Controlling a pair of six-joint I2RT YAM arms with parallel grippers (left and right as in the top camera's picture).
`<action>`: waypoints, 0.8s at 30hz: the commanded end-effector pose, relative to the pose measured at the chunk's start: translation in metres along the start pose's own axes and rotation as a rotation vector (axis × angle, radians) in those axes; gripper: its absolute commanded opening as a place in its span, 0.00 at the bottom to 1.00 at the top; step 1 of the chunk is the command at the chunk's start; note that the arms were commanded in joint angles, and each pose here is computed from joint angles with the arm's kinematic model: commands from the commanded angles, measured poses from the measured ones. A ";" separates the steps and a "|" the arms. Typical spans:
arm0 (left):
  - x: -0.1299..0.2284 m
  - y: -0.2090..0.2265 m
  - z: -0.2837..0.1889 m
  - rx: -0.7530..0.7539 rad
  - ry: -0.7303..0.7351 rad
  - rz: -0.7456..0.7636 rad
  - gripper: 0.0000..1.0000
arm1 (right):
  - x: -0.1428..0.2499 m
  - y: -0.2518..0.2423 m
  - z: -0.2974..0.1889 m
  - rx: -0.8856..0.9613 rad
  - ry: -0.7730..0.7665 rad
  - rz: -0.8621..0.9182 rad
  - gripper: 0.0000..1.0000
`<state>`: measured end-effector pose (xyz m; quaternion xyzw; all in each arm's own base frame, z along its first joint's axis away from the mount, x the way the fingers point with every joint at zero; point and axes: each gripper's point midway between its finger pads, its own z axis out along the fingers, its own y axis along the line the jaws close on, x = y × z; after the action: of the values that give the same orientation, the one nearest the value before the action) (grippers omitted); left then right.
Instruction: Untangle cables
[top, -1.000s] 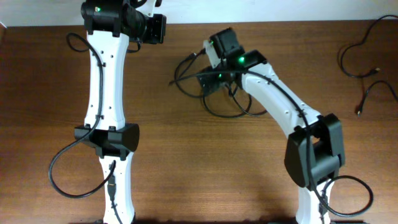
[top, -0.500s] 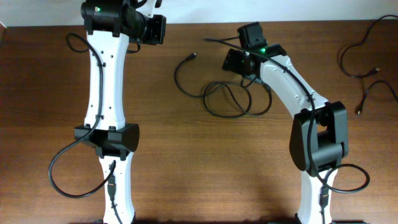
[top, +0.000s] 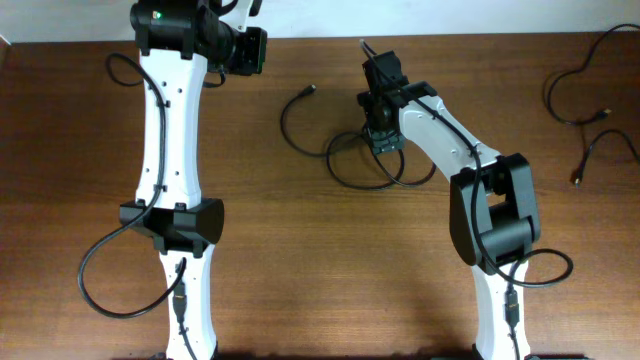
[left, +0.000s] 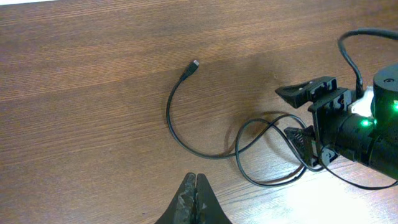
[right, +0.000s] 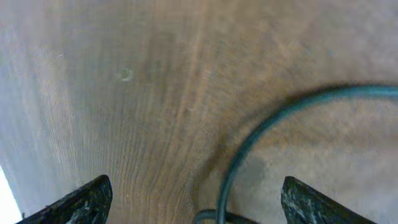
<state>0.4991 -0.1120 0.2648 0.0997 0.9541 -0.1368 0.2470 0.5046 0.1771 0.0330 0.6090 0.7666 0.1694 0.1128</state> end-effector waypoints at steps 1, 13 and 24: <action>-0.002 0.000 -0.016 -0.013 -0.025 0.017 0.00 | 0.014 -0.001 -0.003 0.019 0.072 0.181 0.86; 0.002 0.000 -0.016 -0.013 -0.011 0.014 0.00 | 0.011 -0.005 0.001 0.032 0.066 0.098 0.04; 0.005 0.000 -0.016 -0.012 0.004 0.011 0.00 | -0.012 -0.003 -0.033 0.035 -0.050 0.051 0.04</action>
<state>0.4898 -0.1107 0.2597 0.0974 0.9597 -0.1361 0.2256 0.4968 0.1734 0.0421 0.5926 0.7833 0.1534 0.1084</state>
